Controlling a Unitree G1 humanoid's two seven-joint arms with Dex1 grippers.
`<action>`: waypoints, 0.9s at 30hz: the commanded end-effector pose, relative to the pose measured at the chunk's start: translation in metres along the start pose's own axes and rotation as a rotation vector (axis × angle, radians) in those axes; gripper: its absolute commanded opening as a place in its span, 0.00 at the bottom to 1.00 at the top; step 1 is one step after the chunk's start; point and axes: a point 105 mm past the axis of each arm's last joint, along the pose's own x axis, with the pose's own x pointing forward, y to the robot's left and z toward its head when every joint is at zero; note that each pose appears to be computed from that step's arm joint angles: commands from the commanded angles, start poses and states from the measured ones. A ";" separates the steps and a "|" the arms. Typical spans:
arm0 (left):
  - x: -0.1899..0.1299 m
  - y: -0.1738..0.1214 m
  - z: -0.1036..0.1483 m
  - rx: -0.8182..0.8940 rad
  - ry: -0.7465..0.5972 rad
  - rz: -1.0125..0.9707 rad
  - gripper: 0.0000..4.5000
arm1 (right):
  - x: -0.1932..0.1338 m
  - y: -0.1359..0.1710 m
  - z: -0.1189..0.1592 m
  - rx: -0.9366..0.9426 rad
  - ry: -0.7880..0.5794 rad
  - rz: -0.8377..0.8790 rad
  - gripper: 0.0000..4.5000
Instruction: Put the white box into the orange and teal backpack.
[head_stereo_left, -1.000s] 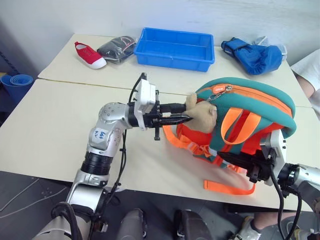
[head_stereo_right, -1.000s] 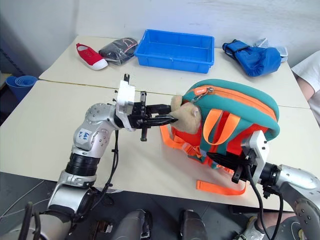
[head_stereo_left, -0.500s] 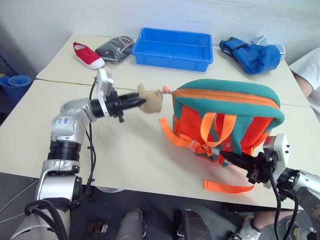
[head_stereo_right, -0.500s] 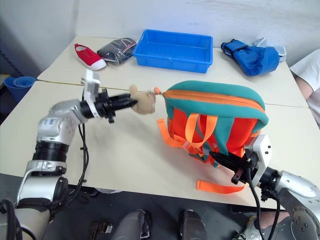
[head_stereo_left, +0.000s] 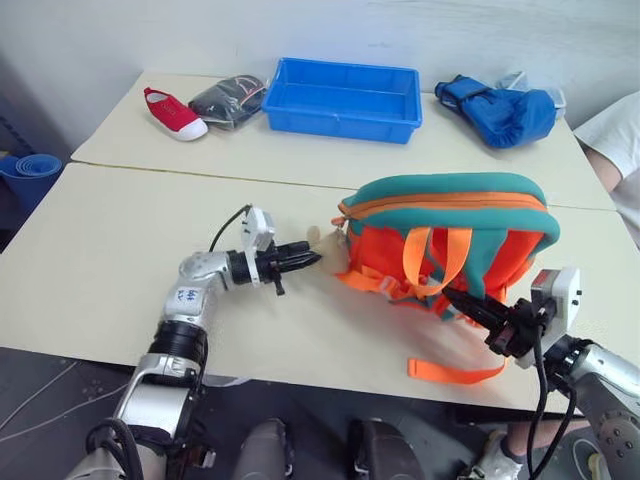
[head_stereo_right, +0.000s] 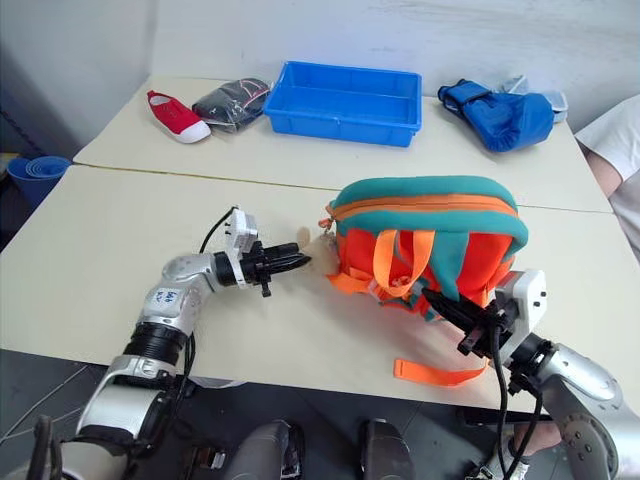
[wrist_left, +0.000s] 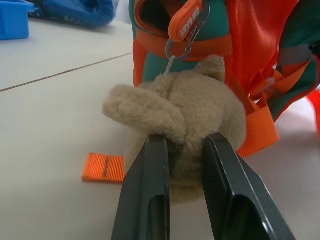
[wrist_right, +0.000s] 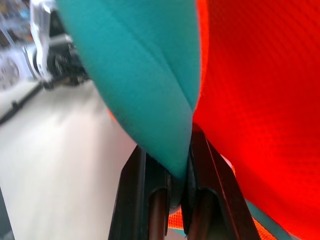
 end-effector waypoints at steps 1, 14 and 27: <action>0.001 -0.006 0.063 0.007 -0.173 -0.052 0.13 | -0.004 0.013 0.034 0.015 -0.109 0.059 0.00; -0.006 0.015 -0.005 -0.121 0.224 0.049 0.13 | -0.021 -0.011 0.050 0.118 -0.215 -0.081 0.00; -0.023 -0.003 0.005 0.237 0.166 -0.010 0.28 | -0.017 -0.024 0.019 -0.180 -0.062 -0.230 0.07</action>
